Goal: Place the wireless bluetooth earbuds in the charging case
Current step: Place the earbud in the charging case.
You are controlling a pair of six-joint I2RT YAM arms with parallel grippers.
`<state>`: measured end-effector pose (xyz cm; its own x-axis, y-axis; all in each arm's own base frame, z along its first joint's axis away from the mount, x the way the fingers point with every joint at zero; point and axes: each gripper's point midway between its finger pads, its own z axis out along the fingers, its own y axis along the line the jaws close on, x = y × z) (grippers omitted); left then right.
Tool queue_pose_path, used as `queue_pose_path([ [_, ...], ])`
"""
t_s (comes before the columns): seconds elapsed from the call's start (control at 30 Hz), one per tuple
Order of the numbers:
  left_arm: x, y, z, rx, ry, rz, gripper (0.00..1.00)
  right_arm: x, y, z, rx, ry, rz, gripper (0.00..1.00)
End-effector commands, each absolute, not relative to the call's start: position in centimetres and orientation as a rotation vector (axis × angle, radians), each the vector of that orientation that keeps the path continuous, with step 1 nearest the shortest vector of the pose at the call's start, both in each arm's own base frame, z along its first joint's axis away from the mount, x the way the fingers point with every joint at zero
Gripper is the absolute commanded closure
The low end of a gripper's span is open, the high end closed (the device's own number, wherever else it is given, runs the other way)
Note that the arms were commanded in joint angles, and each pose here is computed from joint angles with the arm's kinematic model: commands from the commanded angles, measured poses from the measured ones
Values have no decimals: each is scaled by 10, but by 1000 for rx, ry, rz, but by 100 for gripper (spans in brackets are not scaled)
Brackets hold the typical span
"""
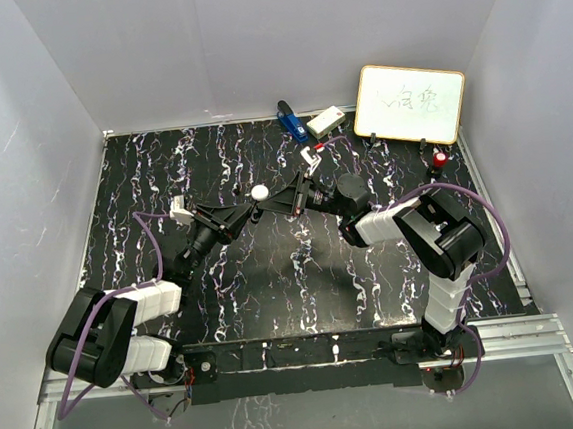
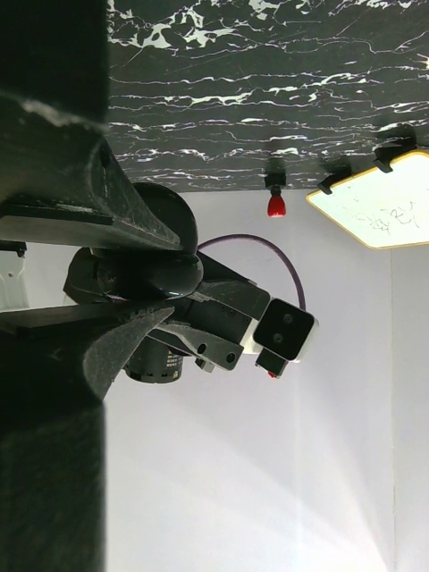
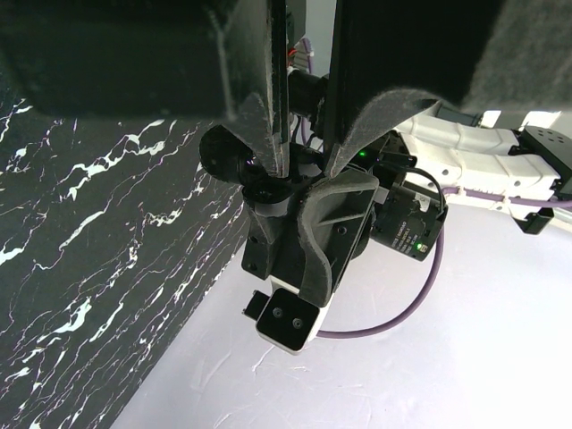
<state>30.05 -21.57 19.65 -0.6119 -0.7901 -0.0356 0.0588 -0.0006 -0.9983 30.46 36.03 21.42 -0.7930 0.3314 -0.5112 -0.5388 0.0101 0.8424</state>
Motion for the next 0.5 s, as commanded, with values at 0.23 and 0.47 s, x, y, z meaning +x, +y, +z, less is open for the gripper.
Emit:
queue_pose_path([
  [0.23,304,-213,232,-705,1514,-1716,100,308,362,229,-235,1615,1839,100],
  [0.47,304,-212,233,-706,1506,-1715,100,309,361,228,-229,1624,1820,100],
])
